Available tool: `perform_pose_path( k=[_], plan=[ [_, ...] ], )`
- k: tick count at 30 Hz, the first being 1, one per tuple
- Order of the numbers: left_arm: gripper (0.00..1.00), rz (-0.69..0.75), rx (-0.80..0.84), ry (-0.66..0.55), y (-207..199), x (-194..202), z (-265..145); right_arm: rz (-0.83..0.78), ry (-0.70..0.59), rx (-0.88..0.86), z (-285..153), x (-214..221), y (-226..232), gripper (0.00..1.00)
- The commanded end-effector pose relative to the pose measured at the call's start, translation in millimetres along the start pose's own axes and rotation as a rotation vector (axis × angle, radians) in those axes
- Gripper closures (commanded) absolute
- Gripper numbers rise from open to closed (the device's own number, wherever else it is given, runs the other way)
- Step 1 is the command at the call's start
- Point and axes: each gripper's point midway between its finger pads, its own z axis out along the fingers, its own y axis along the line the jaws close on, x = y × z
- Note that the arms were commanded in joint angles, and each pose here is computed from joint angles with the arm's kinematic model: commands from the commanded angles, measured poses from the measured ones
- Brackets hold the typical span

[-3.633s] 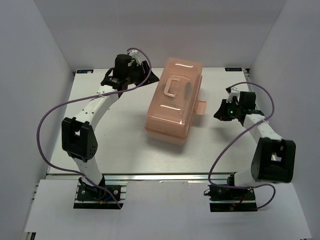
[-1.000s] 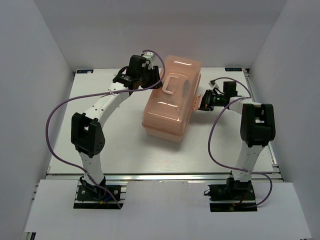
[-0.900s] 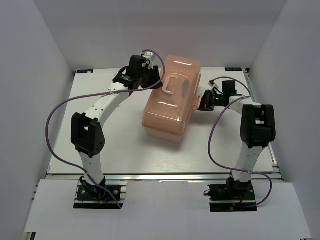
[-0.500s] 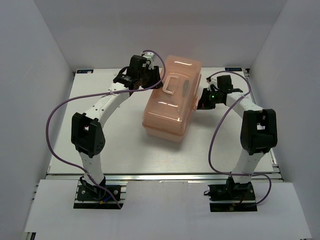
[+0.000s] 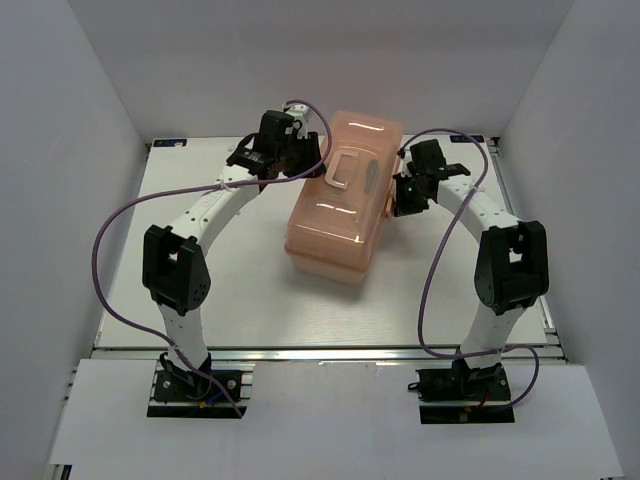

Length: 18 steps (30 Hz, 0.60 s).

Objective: Sort the tools into containers

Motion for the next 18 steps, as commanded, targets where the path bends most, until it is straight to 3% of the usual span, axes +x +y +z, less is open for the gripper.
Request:
perform_pose_path(
  k=[1, 9, 18],
  plan=[
    [0.46, 0.0, 0.174, 0.229, -53, 75, 18, -0.093, -0.128, -0.128, -13, -40, 54, 1.0],
    [0.46, 0.004, 0.178, 0.229, -53, 76, 19, -0.028, -0.046, -0.067, 9, -12, 55, 1.0],
    [0.46, -0.002, 0.185, 0.226, -54, 76, 22, -0.017, -0.08, 0.049, 4, -11, 56, 1.0]
  ],
)
